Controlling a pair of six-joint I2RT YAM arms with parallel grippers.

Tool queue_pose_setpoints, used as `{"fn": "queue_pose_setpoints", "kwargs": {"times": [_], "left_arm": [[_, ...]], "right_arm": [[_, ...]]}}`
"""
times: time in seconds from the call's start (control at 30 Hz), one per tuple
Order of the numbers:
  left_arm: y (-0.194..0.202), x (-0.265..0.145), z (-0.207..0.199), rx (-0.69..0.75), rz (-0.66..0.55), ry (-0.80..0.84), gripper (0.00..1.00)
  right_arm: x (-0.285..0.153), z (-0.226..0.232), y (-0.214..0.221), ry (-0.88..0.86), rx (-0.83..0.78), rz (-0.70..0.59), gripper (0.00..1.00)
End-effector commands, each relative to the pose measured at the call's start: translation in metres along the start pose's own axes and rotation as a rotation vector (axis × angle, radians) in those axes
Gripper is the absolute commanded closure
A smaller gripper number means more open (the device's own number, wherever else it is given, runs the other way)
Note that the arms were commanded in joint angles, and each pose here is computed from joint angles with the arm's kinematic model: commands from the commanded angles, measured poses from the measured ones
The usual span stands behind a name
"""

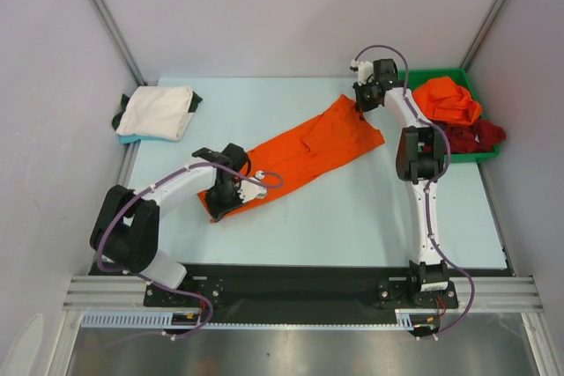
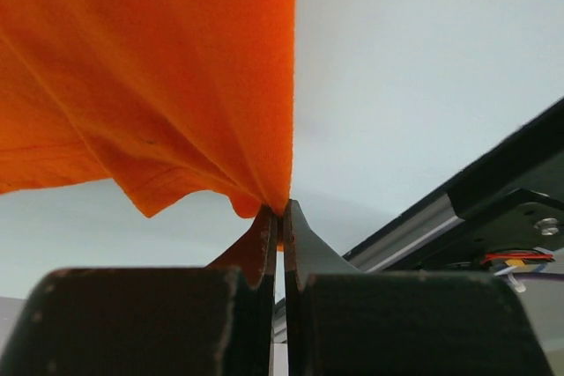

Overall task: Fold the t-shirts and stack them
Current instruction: Fold the tshirt

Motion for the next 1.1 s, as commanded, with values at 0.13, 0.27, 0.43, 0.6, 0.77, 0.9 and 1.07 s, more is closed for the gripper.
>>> {"fn": "queue_pose_setpoints", "kwargs": {"times": [0.13,0.27,0.43,0.6,0.77,0.9,1.07], "left_arm": [[-0.01,-0.012,-0.034,0.052,-0.002,0.09,1.0],[-0.022,-0.013,-0.05,0.097,-0.006,0.124,1.0],[-0.034,-0.011,-0.073,0.151,-0.009,0.187,1.0],[-0.05,-0.003,-0.102,0.24,0.007,0.25,1.0],[-0.079,0.002,-0.129,0.328,0.003,0.288,0.99],[-0.115,-0.002,-0.148,0.351,-0.026,0.343,0.99],[-0.155,0.003,-0.173,0.414,-0.031,0.359,1.0]], "right_arm": [[0.029,0.017,-0.039,0.031,-0.051,-0.161,1.0],[0.043,0.024,-0.053,0.052,-0.086,-0.231,1.0],[0.059,0.027,-0.065,0.097,-0.113,-0.319,1.0],[0.066,0.039,-0.08,0.119,-0.135,-0.406,1.0],[0.072,0.051,-0.094,0.127,-0.147,-0.491,1.0],[0.076,0.061,-0.099,0.119,-0.147,-0.531,1.0],[0.076,0.066,-0.106,0.109,-0.132,-0.579,1.0]]}}
Point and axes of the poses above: each gripper's point midway between its finger pads, its own x axis out along the fingers, its own z axis along the line the jaws close on, y = z × x, the point moved 9 cm from there along -x, back along the fingers, and after that the axes turned 2 degrees about -x, right-handed, at the moved point
